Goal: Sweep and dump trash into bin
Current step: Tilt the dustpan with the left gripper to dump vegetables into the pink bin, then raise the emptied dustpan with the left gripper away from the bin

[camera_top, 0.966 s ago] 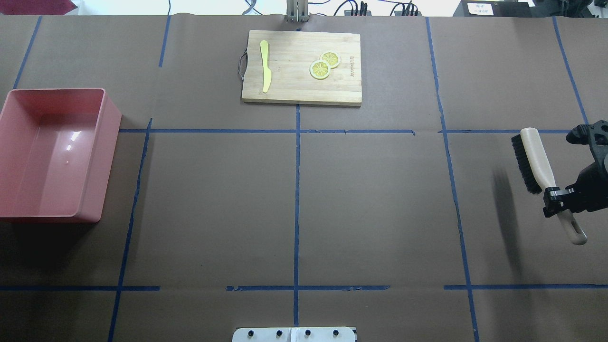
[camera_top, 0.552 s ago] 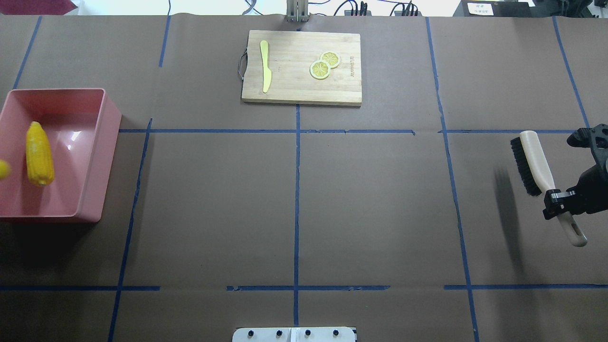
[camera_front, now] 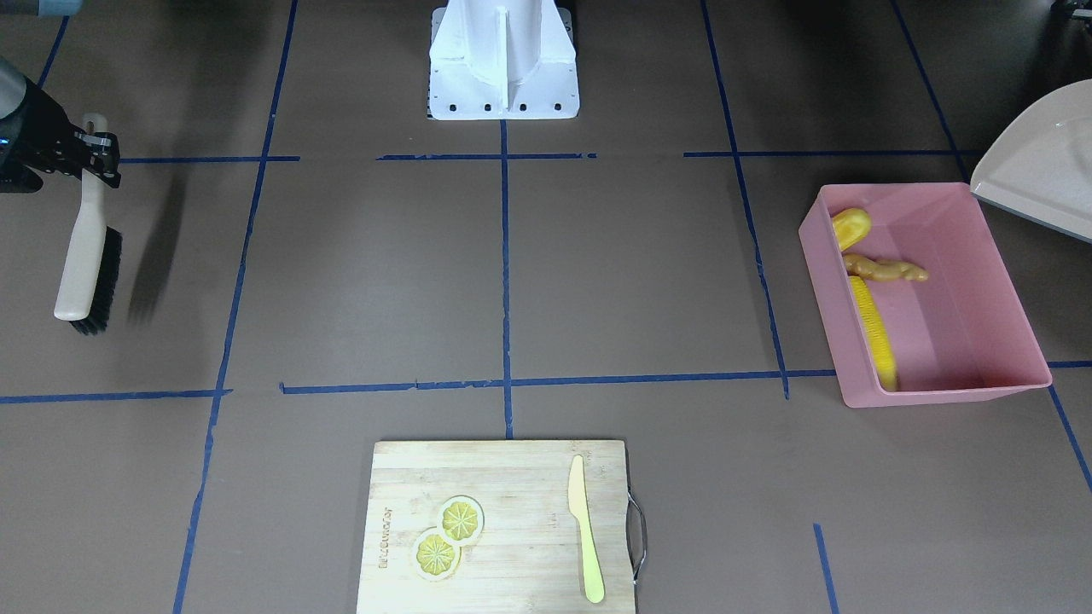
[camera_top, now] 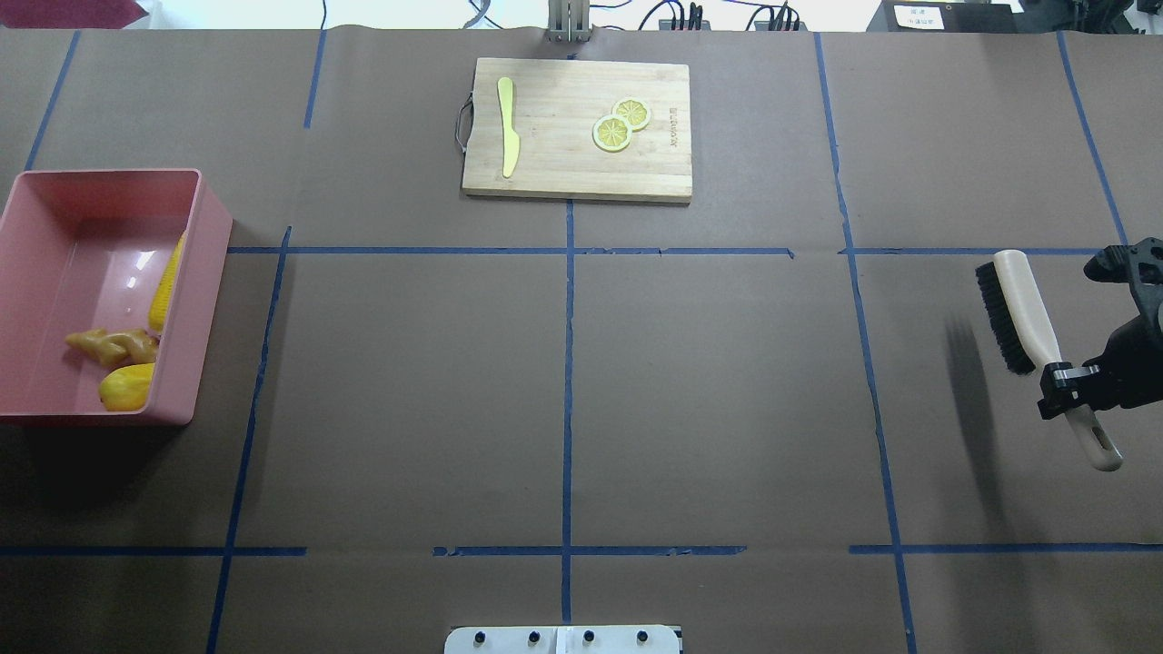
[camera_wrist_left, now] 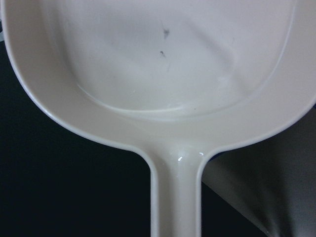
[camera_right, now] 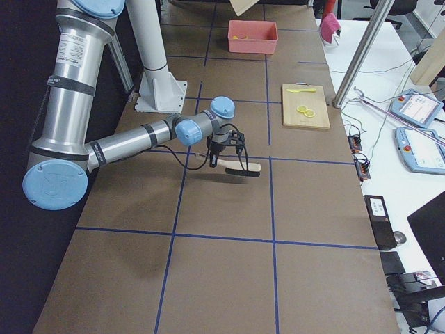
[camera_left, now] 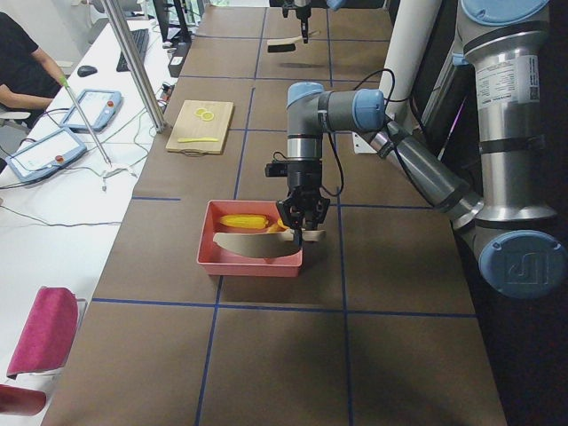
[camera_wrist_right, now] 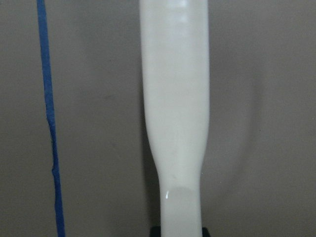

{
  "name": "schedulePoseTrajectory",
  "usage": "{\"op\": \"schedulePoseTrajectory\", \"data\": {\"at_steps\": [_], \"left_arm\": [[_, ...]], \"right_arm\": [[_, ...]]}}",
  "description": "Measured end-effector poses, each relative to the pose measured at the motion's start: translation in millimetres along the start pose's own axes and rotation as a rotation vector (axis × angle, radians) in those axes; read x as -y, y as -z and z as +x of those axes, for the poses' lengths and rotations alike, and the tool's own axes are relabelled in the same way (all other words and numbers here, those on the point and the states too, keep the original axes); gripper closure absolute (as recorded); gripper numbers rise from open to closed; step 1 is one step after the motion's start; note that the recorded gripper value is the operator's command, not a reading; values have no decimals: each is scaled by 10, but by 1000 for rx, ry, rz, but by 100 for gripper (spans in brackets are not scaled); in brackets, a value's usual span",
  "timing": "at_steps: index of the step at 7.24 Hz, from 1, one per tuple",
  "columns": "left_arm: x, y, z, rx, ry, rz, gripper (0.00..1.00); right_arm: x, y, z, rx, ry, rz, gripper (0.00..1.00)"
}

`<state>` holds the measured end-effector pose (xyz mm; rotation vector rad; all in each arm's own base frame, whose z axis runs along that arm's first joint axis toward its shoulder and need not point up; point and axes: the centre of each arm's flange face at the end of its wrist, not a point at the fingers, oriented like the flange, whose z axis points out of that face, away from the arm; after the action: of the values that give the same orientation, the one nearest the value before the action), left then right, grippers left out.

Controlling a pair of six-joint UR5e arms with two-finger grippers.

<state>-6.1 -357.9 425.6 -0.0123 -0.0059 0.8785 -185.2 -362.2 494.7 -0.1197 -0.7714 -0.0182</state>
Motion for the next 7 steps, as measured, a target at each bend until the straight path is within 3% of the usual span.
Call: {"op": "schedulePoseTrajectory", "data": {"at_steps": [4, 7], "left_arm": [[233, 336, 33, -83, -6, 153, 100], [294, 469, 95, -146, -12, 225, 100]], "right_arm": [[61, -483, 487, 56, -47, 58, 97], [64, -676, 734, 53, -73, 84, 97]]}}
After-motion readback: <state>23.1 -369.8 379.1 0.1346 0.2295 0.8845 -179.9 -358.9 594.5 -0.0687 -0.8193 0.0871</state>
